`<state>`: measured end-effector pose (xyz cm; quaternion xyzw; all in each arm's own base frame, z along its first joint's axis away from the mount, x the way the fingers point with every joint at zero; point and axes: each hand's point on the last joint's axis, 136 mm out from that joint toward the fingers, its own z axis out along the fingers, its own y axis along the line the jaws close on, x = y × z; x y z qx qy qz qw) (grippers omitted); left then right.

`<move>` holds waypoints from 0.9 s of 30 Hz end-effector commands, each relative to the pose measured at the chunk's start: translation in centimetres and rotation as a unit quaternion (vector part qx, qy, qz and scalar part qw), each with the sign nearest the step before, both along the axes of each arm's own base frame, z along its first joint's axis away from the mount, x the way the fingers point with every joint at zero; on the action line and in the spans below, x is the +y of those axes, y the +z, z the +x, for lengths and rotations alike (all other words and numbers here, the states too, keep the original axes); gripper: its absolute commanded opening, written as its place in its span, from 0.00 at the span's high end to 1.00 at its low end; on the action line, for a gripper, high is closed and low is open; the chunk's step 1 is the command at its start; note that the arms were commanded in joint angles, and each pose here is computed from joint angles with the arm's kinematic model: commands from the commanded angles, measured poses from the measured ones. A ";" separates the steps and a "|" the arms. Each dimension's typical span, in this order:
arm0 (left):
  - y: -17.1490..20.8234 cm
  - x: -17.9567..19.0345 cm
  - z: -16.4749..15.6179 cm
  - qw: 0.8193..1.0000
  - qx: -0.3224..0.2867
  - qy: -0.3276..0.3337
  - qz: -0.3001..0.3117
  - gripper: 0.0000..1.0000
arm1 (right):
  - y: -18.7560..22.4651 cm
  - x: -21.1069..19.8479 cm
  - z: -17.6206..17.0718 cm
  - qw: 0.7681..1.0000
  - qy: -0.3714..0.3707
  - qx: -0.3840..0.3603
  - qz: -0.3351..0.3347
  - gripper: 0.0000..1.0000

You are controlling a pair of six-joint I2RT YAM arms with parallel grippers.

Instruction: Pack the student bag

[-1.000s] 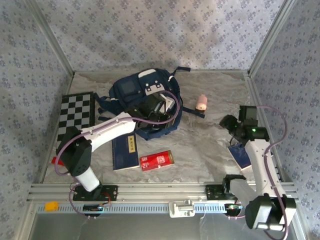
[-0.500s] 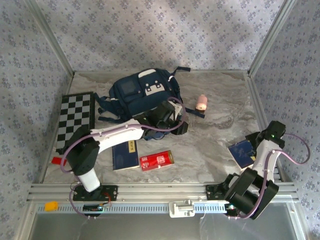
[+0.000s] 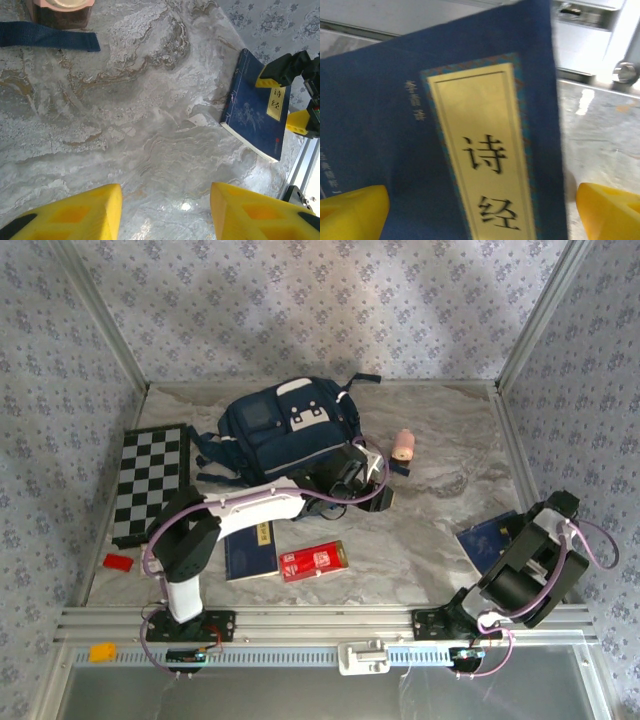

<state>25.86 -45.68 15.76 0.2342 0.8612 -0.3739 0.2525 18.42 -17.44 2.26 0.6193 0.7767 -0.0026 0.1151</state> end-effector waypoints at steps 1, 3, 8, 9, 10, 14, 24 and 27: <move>0.3 -1.0 0.0 1.000 0.001 -0.008 -0.011 0.51 | 0.4 0.3 3.0 0.999 0.042 -0.034 0.006 0.05; 0.0 -0.9 0.1 1.000 0.002 -0.005 -0.007 0.51 | -0.1 1.2 3.9 0.997 0.066 -0.038 0.022 0.07; -0.4 -0.8 0.2 1.000 0.002 -0.001 -0.002 0.51 | -0.8 3.9 5.7 0.990 0.130 -0.030 0.049 0.09; -0.5 -0.8 0.1 1.000 0.002 -0.001 0.000 0.51 | -0.8 4.3 6.0 0.989 0.140 -0.027 0.051 0.09; -0.6 -0.8 0.2 1.000 0.003 -0.001 0.002 0.51 | -0.9 4.9 6.3 0.987 0.152 -0.025 0.053 0.10; -0.7 -0.7 0.3 1.000 0.001 0.003 0.005 0.51 | -1.0 7.0 7.4 0.979 0.194 -0.017 0.057 0.13; -1.4 -1.1 1.3 1.000 0.003 0.024 0.008 0.51 | -0.6 12.4 8.4 0.953 0.298 0.000 0.062 0.21; -1.9 -2.2 1.3 1.000 0.019 0.020 0.000 0.51 | 0.1 12.4 8.7 0.950 0.305 -0.015 0.065 0.21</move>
